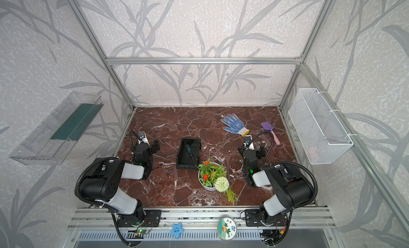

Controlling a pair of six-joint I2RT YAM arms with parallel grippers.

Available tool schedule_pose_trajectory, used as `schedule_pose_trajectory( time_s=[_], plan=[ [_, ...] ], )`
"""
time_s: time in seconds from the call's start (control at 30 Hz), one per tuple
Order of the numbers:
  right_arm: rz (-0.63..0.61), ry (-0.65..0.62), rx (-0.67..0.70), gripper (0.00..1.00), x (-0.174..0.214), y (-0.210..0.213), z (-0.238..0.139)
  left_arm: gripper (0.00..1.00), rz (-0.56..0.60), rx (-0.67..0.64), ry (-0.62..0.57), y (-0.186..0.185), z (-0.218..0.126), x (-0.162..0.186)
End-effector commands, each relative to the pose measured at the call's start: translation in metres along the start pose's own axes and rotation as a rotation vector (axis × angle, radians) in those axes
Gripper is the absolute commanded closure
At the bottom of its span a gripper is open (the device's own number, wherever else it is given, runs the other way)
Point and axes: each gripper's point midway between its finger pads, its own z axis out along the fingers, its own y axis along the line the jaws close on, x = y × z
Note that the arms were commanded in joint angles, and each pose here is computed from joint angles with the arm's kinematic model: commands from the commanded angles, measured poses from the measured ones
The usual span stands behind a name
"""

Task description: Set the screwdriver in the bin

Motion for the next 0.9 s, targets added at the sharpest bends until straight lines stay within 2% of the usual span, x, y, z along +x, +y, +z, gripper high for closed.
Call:
schedule_pose_trajectory(
  time_s=[0.0,0.13,0.2,0.43,0.53,0.63,0.87],
  plan=[
    [0.071,-0.095,-0.042,0.01,-0.018,0.001,-0.003,0.01,-0.009,0.004,-0.006,0.0,0.001,-0.004],
    [0.09,-0.098,-0.126,0.01,-0.013,0.006,-0.001,0.01,-0.008,0.002,-0.005,0.0,0.001,-0.003],
    [0.118,-0.05,-0.181,0.01,-0.002,0.01,0.006,0.01,-0.01,0.002,-0.007,0.0,0.001,-0.004],
    [0.111,0.005,-0.175,0.01,0.001,0.012,0.032,0.01,-0.009,0.002,-0.007,0.0,0.001,-0.004],
    [0.203,0.111,-0.312,0.01,0.011,0.01,0.044,0.01,-0.008,0.004,-0.005,0.0,0.001,-0.003],
    [0.193,0.127,-0.319,0.01,0.011,0.01,0.044,0.01,-0.01,0.003,-0.006,0.0,0.001,-0.004],
    [0.169,0.073,-0.289,0.01,0.008,0.012,0.042,0.01,-0.009,0.002,-0.007,0.0,0.001,-0.004]
  ],
)
